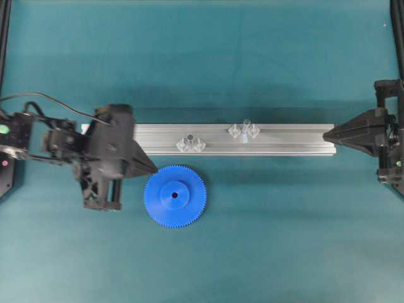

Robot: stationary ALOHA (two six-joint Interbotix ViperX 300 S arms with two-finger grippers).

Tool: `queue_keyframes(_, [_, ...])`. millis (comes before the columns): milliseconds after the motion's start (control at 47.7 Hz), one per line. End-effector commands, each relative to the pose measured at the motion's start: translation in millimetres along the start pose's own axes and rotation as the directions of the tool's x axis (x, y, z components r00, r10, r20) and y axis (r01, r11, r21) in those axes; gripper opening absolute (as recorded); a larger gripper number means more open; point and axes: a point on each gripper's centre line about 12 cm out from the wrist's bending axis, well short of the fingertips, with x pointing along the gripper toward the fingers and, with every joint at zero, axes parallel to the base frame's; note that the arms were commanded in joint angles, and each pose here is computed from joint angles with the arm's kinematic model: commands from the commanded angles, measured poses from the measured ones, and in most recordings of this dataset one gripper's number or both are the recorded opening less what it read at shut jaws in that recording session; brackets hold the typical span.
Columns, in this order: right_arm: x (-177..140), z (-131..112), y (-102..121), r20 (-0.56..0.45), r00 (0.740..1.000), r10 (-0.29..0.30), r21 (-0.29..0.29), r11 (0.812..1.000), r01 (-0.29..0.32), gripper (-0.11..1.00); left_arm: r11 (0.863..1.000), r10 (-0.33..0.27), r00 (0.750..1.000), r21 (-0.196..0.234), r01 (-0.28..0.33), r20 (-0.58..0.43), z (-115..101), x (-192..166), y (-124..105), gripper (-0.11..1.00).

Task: Find the location of the shaft and insert the large gear.
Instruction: 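Move the left gripper over the blue gear and lower toward its hub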

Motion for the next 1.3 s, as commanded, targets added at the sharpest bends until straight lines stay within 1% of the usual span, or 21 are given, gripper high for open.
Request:
queue_keyframes(0, [0.3, 3.4, -0.4, 0.002, 1.0, -0.004, 0.013, 1.0, 0.004, -0.03, 1.0, -0.007, 1.0, 0.01, 0.007, 0.015, 13.7, 1.3, -3.8, -0.01])
queue_keyframes(272, [0.0, -3.7, -2.7, -0.055, 0.998, -0.017, 0.016, 1.0, 0.018, -0.03, 1.0, -0.008, 0.997, 0.015, 0.01, -0.083, 12.1, 16.3, -6.4, -0.01])
queue_keyframes(377, [-0.3, -3.7, -2.7, -0.055, 0.998, -0.017, 0.018, 1.0, 0.018, -0.03, 1.0, -0.007, 0.992, 0.02, 0.01, -0.122, 11.9, 21.6, -6.5, -0.01])
queue_keyframes(482, [-0.4, -4.2, -2.5, -0.055, 0.998, -0.016, 0.015, 1.0, 0.016, -0.03, 1.0, -0.006, 0.985, 0.024, 0.011, -0.173, 11.1, 29.6, -7.1, -0.01])
queue_keyframes(692, [-1.5, -6.7, -3.0, -0.055, 0.998, -0.017, 0.018, 1.0, 0.018, -0.03, 1.0, -0.002, 0.962, 0.025, 0.009, -0.274, 9.5, 50.2, -7.3, -0.01])
queue_keyframes(755, [-2.1, -7.4, -3.0, -0.054, 0.998, -0.017, 0.019, 1.0, 0.018, -0.03, 1.0, -0.001, 0.957, 0.025, 0.009, -0.29, 9.8, 55.6, -7.4, -0.01])
queue_keyframes(901, [-3.0, -7.9, -2.8, -0.051, 0.999, -0.015, 0.017, 1.0, 0.016, -0.03, 1.0, -0.001, 0.955, 0.025, 0.009, -0.298, 14.6, 68.3, -7.8, -0.01])
queue_keyframes(1069, [-3.4, -8.7, -3.2, -0.051, 0.999, -0.016, 0.021, 1.0, 0.017, -0.03, 1.0, 0.0, 0.947, 0.025, 0.009, -0.321, 14.6, 83.3, -8.1, -0.01])
queue_keyframes(1279, [-3.7, -10.2, -3.3, -0.052, 0.999, -0.017, 0.033, 0.999, 0.018, -0.03, 0.999, -0.008, 0.932, 0.04, 0.024, -0.361, 10.6, 95.5, -17.1, -0.01])
